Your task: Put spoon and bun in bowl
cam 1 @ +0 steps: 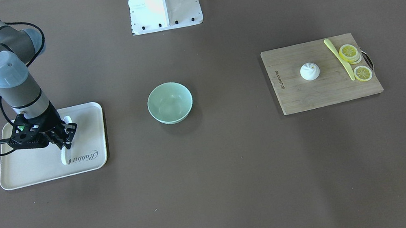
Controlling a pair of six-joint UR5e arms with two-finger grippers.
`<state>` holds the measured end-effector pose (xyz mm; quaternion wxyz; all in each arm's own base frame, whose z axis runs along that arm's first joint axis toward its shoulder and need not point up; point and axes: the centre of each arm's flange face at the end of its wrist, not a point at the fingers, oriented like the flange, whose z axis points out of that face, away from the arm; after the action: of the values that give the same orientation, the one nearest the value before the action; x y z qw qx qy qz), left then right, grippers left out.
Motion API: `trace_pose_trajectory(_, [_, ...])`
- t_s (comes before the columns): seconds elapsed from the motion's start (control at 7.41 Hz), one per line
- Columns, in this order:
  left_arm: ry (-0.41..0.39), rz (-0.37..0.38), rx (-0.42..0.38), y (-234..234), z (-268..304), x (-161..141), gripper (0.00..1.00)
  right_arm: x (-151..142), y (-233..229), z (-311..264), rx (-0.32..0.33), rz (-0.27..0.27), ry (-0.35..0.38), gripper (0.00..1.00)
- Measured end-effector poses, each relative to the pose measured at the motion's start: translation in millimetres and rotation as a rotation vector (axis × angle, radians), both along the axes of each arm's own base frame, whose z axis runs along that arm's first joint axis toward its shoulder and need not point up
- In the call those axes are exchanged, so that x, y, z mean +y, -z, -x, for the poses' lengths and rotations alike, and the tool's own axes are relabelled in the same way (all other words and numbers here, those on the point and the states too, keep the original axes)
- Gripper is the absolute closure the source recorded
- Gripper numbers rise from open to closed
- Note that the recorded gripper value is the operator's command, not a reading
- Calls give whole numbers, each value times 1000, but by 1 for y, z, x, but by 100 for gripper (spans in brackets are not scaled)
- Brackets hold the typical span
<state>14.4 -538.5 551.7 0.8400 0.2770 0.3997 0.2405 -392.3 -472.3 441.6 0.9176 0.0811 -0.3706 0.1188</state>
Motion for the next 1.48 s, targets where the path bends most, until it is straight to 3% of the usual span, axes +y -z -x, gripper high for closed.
trace_pose_trajectory(0.27, [0, 1, 0, 0, 0, 0, 2, -4, 38, 5, -46, 49, -68, 100])
trace_pose_trajectory(0.4, [0, 1, 0, 0, 0, 0, 2, -8, 68, 16, -65, 118, -132, 100])
trace_pose_trajectory(0.67, [0, 1, 1, 0, 0, 0, 2, -3, 142, 64, -44, 248, -269, 100])
trace_pose_trajectory(0.94, [0, 4, 1, -2, 0, 0, 2, 19, 208, 114, -29, 314, -390, 100])
trace_pose_trajectory(1.21, [-2, 6, 2, -2, -1, 0, 2, 26, 246, 170, -10, 350, -510, 100])
trace_pose_trajectory(1.35, [-2, 6, 3, -2, -1, 0, 2, 22, 257, 192, 1, 358, -548, 85])
trace_pose_trajectory(1.48, [-3, 7, 3, -2, -1, 0, 2, 20, 261, 202, 9, 360, -565, 1])
